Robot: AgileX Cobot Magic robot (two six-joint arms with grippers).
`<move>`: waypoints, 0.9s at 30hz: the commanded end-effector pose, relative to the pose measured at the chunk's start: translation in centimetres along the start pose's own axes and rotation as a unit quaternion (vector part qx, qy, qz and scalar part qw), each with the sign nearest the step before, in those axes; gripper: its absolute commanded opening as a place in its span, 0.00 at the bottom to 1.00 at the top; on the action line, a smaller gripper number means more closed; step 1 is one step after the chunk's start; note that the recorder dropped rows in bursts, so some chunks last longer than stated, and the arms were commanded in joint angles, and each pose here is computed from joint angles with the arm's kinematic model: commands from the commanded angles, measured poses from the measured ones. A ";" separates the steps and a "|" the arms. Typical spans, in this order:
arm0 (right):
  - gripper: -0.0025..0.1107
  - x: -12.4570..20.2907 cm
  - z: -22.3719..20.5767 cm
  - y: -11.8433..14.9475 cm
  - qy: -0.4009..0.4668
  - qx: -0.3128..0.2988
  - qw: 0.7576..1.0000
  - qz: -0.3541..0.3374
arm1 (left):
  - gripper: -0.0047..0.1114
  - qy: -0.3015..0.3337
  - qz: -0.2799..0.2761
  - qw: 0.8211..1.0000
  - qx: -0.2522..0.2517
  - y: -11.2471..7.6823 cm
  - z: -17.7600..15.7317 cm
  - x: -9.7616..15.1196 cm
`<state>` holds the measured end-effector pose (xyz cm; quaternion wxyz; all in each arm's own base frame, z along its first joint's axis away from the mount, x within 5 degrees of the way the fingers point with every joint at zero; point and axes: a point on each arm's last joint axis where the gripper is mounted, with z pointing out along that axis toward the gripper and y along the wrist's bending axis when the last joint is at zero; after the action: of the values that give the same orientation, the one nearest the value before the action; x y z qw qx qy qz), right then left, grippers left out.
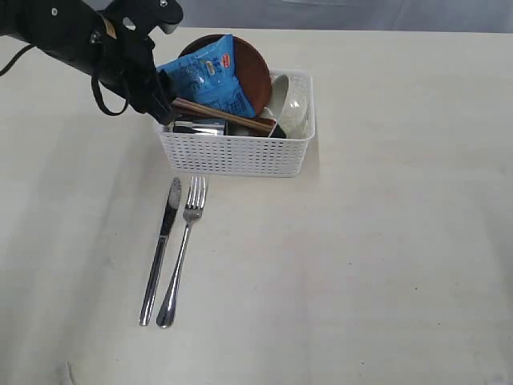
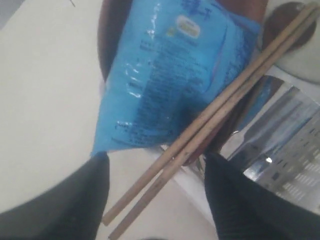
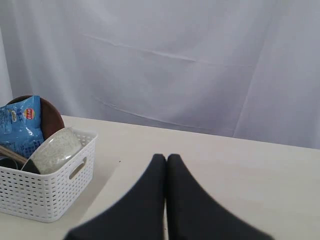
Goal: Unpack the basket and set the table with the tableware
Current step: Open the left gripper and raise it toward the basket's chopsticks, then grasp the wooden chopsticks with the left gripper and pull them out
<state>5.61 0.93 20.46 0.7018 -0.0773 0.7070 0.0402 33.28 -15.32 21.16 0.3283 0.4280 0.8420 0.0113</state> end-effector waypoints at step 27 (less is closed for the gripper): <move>0.02 -0.1 0.0 0.0 -0.009 0.003 1.000 -0.001 | 0.51 0.051 0.362 0.931 -0.016 0.7 -0.2 0.6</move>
<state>5.61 0.93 20.46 0.7018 -0.0773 0.7070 0.0402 33.16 -14.26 20.84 0.2506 0.6977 0.6523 0.1578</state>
